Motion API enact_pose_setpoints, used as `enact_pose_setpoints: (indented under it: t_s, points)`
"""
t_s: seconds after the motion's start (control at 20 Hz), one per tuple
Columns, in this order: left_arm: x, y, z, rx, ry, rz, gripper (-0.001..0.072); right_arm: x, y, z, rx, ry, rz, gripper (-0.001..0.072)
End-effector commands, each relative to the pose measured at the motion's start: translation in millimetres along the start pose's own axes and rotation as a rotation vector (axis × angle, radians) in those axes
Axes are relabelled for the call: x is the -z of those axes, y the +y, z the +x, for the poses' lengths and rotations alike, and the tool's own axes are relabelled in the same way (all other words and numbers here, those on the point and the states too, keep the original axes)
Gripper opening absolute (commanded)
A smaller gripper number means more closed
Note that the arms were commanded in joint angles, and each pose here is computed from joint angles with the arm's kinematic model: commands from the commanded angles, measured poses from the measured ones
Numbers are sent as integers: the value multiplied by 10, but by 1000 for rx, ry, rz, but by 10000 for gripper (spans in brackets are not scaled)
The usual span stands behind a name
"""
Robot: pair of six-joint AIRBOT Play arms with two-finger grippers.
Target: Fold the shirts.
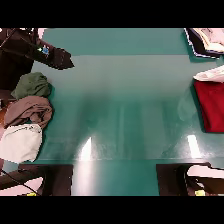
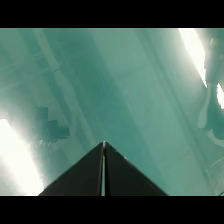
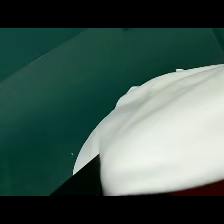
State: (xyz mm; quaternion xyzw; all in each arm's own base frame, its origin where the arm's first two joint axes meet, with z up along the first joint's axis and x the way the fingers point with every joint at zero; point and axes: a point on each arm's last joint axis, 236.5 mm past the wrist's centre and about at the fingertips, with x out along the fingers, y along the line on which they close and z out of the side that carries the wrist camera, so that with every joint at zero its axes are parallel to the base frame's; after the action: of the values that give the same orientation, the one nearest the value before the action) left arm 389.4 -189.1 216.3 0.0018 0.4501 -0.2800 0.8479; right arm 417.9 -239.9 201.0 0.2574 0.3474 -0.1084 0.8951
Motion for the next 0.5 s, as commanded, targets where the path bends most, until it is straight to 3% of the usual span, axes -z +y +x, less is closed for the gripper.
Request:
enact_pose_setpoints:
  t_s: [0.0, 0.45]
  points:
    - [4, 24, 1, -11, 2, 10, 23, 170, -177, -227, 97, 56, 15, 14]
    - [11, 29, 1, -12, 5, 73, 23, 1319, -925, -427, 415, 419, 108, 20]
